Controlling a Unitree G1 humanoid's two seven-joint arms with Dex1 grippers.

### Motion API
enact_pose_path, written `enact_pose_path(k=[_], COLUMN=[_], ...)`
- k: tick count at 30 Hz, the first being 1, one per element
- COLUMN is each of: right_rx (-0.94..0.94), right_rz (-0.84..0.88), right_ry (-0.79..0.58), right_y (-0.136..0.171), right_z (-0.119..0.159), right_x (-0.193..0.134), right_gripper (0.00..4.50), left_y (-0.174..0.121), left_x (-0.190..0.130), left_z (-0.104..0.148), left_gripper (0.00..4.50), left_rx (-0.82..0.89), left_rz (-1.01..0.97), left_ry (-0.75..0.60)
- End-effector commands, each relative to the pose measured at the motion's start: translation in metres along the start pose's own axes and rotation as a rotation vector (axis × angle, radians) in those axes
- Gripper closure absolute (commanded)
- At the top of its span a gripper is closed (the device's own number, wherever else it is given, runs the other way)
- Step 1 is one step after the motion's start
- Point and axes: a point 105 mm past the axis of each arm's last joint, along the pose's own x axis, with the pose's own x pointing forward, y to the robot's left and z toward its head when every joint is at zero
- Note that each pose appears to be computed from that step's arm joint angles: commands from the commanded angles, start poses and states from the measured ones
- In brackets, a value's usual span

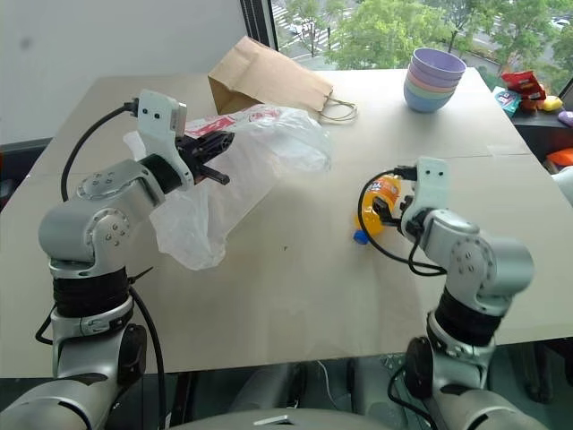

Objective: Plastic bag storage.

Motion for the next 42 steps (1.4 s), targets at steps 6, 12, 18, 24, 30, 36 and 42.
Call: enact_pose_path(k=[6,12,18,24,30,36,42], right_rx=[0.005,-0.236,-0.295,-0.391,-0.31,-0.141,0.134], right_rz=[-0.044,-0.037,0.35,0.622,0.64,0.718,0.793], right_ry=[0.199,0.248,0.164,0.185,0.15,0.126,0.104], right_y=[0.016,0.014,0.07,0.139,0.186,0.214,0.245], right_z=[-0.01,-0.029,-0.015,-0.016,-0.001,0.015,0.033], right_x=[0.034,0.042,0.015,0.0,0.04,0.06,0.066], right_gripper=[0.0,1.34,1.37,1.37,1.37,1.37,1.37], left_y=[0.0,0.008,0.015,0.011,-0.009,-0.025,-0.035], left_x=[-0.008,-0.008,-0.011,-0.01,-0.021,-0.032,-0.036], left_z=[0.01,0.002,-0.006,0.007,0.014,0.015,0.015], left_gripper=[4.4,4.5,4.5,4.5,4.5,4.5,4.5], left_rx=[0.011,-0.117,-0.237,-0.28,-0.281,-0.322,-0.373], left_rz=[0.04,0.064,0.039,-0.037,-0.142,-0.206,-0.228], left_ry=[-0.045,-0.036,-0.016,-0.039,-0.031,-0.032,-0.035])
